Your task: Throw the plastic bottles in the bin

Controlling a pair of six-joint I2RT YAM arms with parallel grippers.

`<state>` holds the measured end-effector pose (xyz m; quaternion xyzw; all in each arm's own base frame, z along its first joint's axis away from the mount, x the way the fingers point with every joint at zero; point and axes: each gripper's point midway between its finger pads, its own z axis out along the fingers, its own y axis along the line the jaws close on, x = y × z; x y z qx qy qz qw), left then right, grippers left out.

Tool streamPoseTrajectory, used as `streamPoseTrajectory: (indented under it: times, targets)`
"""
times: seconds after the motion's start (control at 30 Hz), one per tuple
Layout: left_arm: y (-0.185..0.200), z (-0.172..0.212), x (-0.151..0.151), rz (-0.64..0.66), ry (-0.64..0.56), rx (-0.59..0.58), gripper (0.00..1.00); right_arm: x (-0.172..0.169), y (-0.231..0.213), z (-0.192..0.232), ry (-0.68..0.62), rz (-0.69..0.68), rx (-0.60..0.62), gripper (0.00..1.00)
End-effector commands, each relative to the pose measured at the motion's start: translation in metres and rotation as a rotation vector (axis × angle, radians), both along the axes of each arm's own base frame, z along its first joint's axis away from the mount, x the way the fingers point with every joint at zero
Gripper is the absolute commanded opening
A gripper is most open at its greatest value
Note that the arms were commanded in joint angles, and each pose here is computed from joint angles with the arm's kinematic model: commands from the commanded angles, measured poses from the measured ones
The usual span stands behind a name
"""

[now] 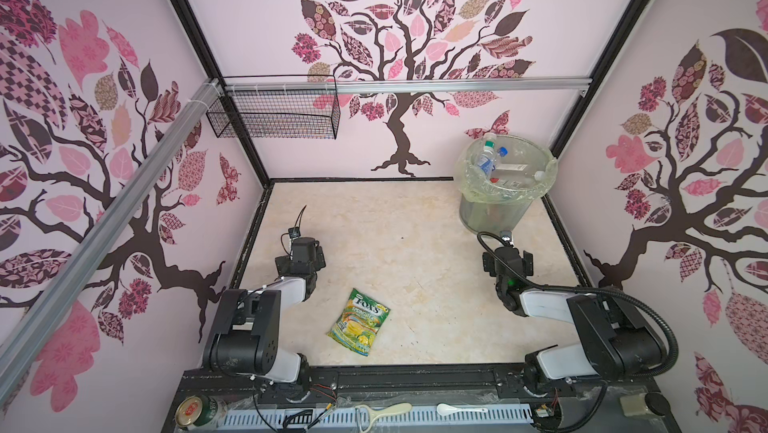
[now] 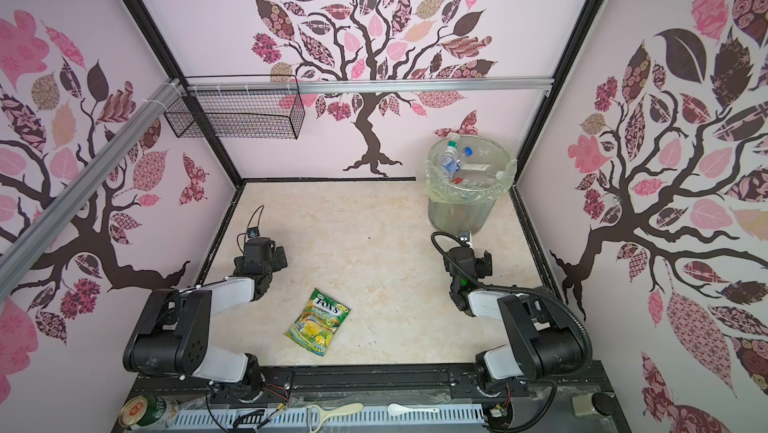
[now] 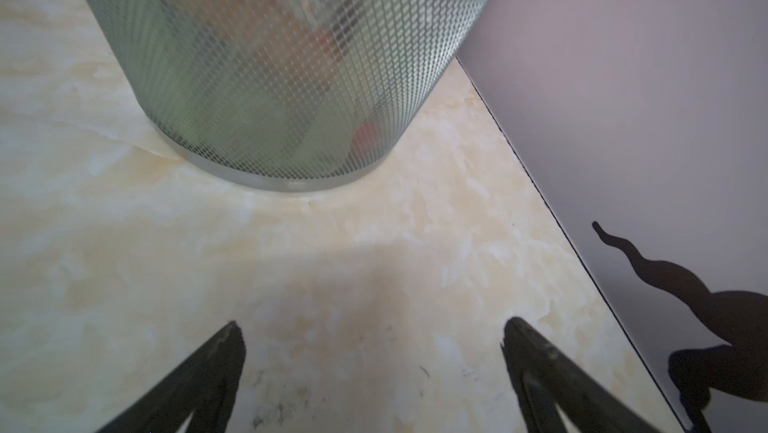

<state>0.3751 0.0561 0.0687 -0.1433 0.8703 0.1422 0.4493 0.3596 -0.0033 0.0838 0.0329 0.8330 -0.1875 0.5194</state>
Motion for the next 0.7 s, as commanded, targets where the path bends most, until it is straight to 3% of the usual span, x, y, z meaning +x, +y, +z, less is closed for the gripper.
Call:
streamPoseTrajectory:
  times: [0.0, 0.1, 0.2, 0.27, 0.33, 0.43, 0.5, 0.6, 0.67]
  targets:
    - [0.002, 0.04, 0.036, -0.034, -0.197, 0.005, 0.98, 0.032, 0.019, 0.039, -0.195, 0.074, 0.064, 0.99]
    - [-0.006, 0.039, 0.036, -0.087, -0.21, -0.013, 0.98, 0.042, 0.023, 0.036, -0.204, 0.085, 0.059, 0.99]
    - [-0.02, 0.04, 0.027, -0.19, -0.296, -0.031, 0.98, 0.034, 0.013, 0.043, -0.25, 0.028, 0.071, 0.99]
    - [-0.019, 0.038, 0.021, -0.193, -0.381, -0.019, 0.98, 0.022, 0.008, 0.047, -0.307, 0.028, 0.091, 0.99]
    - [-0.015, 0.032, 0.019, -0.157, -0.31, -0.031, 0.99, 0.015, -0.001, 0.049, -0.346, 0.027, 0.142, 0.99]
    - [-0.014, 0.036, 0.021, -0.159, -0.355, -0.018, 0.98, 0.014, -0.013, 0.034, -0.321, 0.061, 0.274, 1.0]
    - [-0.014, 0.033, 0.019, -0.159, -0.319, -0.026, 0.98, 0.016, -0.027, 0.035, -0.382, 0.017, 0.282, 0.99]
    - [-0.014, 0.034, 0.02, -0.159, -0.338, -0.02, 0.98, 0.021, -0.022, 0.027, -0.292, 0.029, 0.292, 0.99]
    - [-0.015, 0.033, 0.019, -0.16, -0.322, -0.024, 0.98, 0.02, -0.022, 0.03, -0.32, 0.033, 0.281, 1.0]
